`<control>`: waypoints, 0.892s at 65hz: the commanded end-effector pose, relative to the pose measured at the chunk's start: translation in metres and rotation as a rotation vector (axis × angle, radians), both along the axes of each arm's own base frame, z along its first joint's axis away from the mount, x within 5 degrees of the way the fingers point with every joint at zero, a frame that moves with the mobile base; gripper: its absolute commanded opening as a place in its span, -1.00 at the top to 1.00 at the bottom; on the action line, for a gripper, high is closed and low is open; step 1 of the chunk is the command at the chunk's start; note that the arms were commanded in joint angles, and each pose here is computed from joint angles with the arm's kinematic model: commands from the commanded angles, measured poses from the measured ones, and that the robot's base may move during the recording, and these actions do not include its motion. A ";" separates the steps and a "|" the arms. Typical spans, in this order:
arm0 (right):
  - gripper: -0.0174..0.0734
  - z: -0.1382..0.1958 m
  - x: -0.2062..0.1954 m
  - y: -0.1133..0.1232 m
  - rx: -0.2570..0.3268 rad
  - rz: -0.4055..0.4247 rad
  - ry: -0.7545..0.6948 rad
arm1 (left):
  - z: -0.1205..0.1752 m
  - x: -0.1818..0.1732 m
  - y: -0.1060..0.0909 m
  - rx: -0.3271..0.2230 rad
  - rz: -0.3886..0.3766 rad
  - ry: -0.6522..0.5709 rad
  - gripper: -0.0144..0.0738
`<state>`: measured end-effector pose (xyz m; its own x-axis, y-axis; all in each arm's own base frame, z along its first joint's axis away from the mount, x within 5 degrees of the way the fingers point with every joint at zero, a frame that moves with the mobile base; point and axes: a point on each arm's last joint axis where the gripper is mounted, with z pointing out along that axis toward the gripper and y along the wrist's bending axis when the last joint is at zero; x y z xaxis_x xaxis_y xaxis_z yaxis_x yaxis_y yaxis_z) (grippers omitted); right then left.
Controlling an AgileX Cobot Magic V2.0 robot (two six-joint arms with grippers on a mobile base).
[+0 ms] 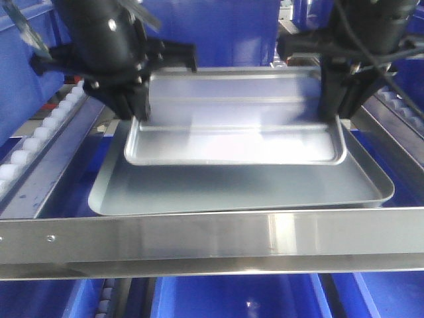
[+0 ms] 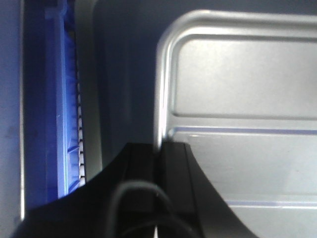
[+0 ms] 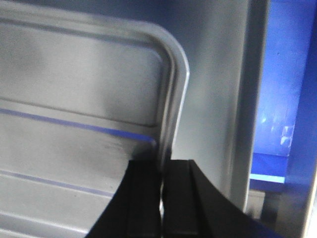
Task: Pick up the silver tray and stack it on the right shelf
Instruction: 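Lower the held tray onto the larger silver tray with both grippers, then open both grippers and raise them away from the stacked trays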
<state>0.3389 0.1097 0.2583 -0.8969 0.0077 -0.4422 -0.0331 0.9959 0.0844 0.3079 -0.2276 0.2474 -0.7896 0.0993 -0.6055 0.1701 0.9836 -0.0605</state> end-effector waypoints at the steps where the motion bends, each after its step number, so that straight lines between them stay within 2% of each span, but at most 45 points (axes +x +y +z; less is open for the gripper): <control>1: 0.49 0.020 0.008 0.003 0.015 0.036 -0.109 | 0.021 0.006 -0.006 -0.066 -0.033 -0.092 0.88; 14: 0.48 0.018 0.013 0.004 0.016 0.040 -0.128 | 0.008 0.014 -0.003 -0.056 -0.009 -0.063 0.88; 23: 0.44 0.018 0.013 0.004 0.016 0.040 -0.128 | 0.008 0.018 0.000 -0.083 0.010 -0.057 0.83; 26: 0.39 0.018 0.013 0.004 0.016 0.040 -0.128 | 0.008 0.019 0.002 -0.083 0.015 -0.058 0.72; 31: 0.20 0.018 0.013 0.004 0.017 0.040 -0.131 | 0.007 0.019 0.002 -0.085 0.020 -0.053 0.40; 38: -0.22 0.018 0.014 0.004 0.018 0.041 -0.135 | 0.007 0.019 0.003 -0.083 0.022 -0.050 -0.21; 44: -0.59 0.019 0.014 0.004 0.017 0.041 -0.137 | 0.006 0.018 0.004 -0.073 0.028 -0.041 -0.53; 50: -0.77 0.019 0.014 0.004 0.016 0.042 -0.138 | 0.006 0.018 0.005 -0.060 0.035 -0.033 -0.57; 54: -0.74 0.020 0.013 0.004 0.017 0.042 -0.140 | 0.010 0.017 0.006 -0.053 0.044 -0.030 -0.57; 58: -0.69 0.025 0.011 0.003 0.020 0.041 -0.151 | 0.018 0.016 0.010 -0.022 0.062 -0.021 -0.57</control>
<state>0.3510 0.1140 0.2468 -0.8919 -0.0170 -0.4519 -0.0582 0.9953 0.0774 0.3247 -0.2226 0.2266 -0.8287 0.0551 -0.5569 0.1083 0.9921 -0.0629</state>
